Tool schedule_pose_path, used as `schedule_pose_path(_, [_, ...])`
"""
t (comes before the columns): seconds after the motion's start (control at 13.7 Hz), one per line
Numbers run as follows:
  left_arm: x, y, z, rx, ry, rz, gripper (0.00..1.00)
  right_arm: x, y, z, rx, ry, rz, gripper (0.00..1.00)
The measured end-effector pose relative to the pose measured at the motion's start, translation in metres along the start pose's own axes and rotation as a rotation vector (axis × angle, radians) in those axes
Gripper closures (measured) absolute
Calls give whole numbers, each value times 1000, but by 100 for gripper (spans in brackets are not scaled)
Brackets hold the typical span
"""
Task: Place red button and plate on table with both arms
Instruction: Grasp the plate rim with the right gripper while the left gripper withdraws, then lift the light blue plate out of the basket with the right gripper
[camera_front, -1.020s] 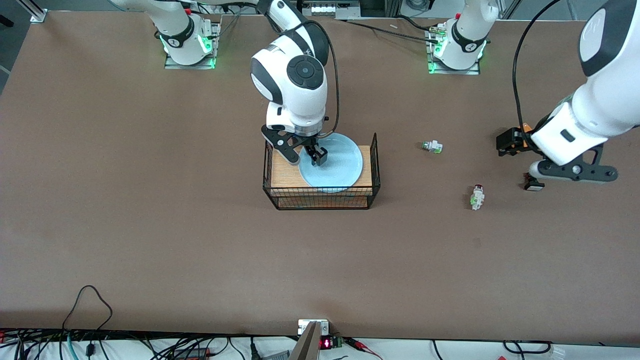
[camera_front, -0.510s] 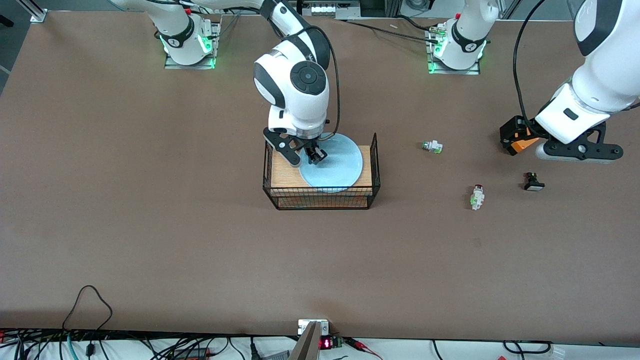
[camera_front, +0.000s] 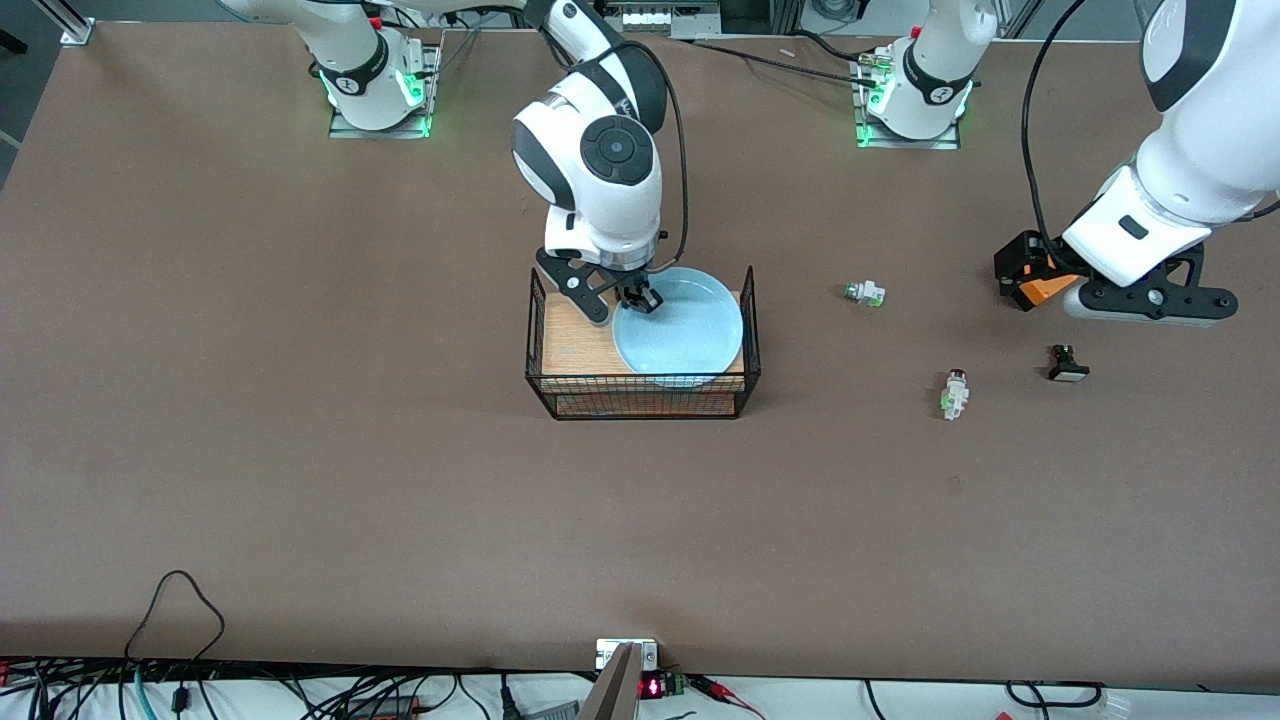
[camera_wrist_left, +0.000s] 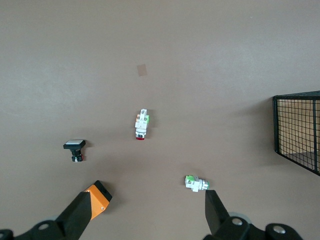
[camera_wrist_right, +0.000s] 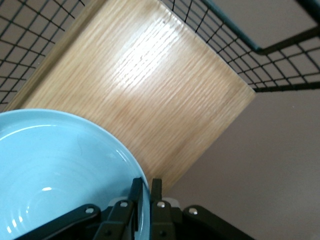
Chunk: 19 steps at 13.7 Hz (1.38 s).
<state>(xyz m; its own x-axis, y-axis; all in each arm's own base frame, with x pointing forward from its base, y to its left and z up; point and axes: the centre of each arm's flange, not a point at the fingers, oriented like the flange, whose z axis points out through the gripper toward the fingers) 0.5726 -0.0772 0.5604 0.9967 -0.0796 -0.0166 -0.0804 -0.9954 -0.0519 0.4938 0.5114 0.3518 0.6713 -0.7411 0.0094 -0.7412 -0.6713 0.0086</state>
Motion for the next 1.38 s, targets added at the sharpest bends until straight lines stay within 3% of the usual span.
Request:
schedule_pose_path(0.22, [0,0,0,0,0,0,0,1,4,-7,-31,-3,3,90])
schedule_pose_path(0.58, [-1,0,1,1,-9,0,0,10,28,-71,-95,-12,9,97])
schedule_pose_path(1.02, [-1,0,1,1,-10,0,0,36,54,-156,-126,-143,65,97])
schedule_pose_path(1.38, [-1,0,1,1,-11,0,0,57,81,-203,-227,-169,-98,97])
